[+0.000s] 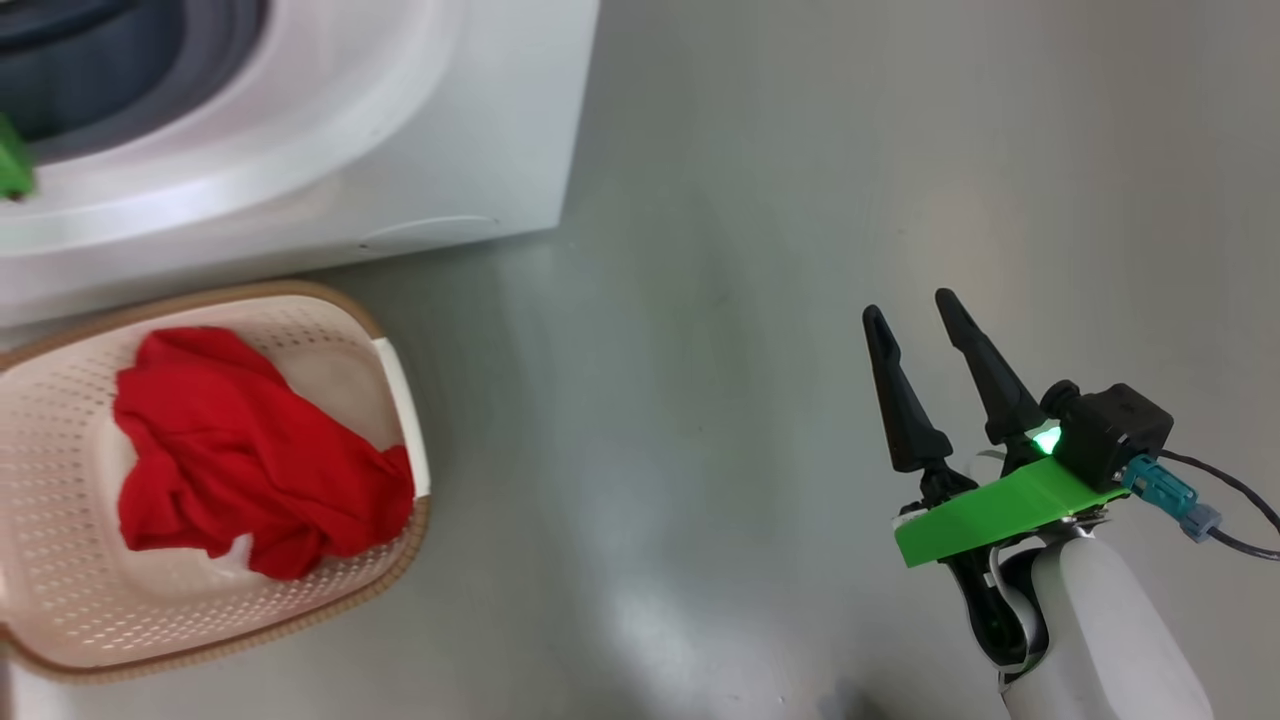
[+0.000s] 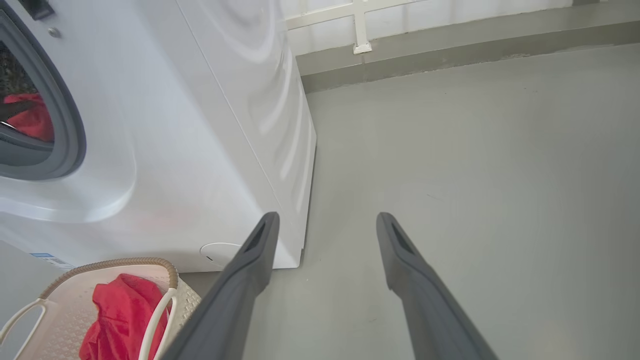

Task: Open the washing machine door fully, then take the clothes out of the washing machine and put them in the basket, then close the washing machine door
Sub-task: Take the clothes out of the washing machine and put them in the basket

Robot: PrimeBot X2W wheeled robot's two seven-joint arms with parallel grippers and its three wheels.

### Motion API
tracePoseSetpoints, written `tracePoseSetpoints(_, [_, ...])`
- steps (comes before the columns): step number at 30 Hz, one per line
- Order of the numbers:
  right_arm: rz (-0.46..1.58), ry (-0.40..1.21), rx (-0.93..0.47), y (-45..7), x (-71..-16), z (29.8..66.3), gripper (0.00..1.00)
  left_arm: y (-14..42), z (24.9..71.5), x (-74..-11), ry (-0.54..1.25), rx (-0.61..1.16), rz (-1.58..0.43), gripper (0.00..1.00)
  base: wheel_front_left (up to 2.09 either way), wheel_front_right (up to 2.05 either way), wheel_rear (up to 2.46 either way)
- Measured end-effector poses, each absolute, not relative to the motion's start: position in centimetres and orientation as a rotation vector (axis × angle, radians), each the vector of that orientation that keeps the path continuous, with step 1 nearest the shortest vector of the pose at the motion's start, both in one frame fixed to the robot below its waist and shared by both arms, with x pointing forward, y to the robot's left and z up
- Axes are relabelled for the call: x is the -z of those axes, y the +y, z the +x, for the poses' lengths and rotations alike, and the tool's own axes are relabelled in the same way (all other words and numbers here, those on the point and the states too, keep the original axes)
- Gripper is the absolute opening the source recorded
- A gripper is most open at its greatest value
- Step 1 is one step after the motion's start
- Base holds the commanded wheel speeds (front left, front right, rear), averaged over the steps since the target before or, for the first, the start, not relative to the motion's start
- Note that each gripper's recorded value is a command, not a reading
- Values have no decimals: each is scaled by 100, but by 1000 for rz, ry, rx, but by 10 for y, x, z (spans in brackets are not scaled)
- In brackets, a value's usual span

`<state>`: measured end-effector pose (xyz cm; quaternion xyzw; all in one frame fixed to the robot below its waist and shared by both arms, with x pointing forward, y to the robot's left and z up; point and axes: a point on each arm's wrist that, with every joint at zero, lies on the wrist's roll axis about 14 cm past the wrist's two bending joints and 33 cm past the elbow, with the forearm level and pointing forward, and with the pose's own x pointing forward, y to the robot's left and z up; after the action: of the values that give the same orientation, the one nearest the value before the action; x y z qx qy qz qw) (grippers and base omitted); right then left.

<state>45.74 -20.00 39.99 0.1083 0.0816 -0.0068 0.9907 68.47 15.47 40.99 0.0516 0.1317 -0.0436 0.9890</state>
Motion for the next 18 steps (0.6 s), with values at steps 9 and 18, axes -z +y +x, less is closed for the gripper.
tracePoseSetpoints(9, [214, 121, -11, -193, -417, 461, 100, 152, 667, -450, 142, 86, -9, 0, 0, 0, 0])
tracePoseSetpoints(18, [207, 105, -28, -191, -429, 449, 100, 144, 627, -487, 16, 111, -93, 0, 0, 0, 0])
